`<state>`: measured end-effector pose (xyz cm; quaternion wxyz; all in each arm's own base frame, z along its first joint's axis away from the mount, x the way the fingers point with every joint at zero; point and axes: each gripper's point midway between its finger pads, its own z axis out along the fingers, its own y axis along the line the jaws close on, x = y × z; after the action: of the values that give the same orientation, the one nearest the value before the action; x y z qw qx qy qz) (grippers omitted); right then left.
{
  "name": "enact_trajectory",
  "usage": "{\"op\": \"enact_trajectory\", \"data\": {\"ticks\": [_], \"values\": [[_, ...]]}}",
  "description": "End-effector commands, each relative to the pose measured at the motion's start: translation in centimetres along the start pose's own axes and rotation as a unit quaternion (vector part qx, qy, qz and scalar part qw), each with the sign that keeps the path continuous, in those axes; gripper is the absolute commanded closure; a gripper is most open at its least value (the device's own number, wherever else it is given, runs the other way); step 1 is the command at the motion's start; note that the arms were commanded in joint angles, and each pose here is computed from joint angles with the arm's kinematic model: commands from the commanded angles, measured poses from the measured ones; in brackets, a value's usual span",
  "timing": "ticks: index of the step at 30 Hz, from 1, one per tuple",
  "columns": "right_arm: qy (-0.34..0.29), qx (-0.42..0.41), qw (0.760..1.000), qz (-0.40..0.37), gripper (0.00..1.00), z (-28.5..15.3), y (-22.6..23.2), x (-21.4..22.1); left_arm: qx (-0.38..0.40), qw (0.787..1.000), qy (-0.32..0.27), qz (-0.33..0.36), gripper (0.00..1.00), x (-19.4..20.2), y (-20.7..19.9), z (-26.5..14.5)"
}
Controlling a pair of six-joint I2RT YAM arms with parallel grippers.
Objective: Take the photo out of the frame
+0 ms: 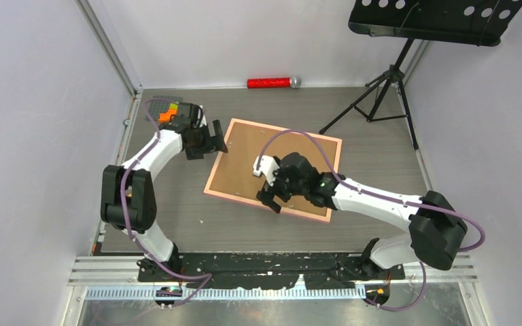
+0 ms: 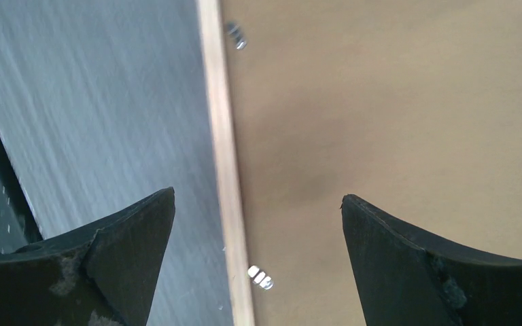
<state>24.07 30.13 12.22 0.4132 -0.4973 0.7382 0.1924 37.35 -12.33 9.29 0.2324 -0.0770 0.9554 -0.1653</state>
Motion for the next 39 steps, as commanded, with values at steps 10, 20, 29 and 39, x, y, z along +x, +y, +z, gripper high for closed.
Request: {"op": "enact_trajectory", "data": {"ticks": [10,20,29,39], "values": [[0.180,-0.011,0.979,-0.090,0.16,3.6,2.9,6.8,0.043,0.996,-0.069,-0.034,0.00,5.1,0.3,-6.6],[0.202,0.026,0.975,-0.089,0.76,4.2,2.5,7.3,0.086,0.990,-0.054,-0.100,0.00,12.3,1.5,-6.3],[0.131,0.002,0.991,-0.020,0.95,3.3,3.9,1.2,0.168,0.969,-0.089,-0.156,0.00,13.0,-1.1,-6.2],[0.094,-0.070,0.993,0.019,0.95,1.3,6.3,-3.2,0.217,0.948,-0.121,-0.201,0.00,12.2,-4.7,-5.7]]}}
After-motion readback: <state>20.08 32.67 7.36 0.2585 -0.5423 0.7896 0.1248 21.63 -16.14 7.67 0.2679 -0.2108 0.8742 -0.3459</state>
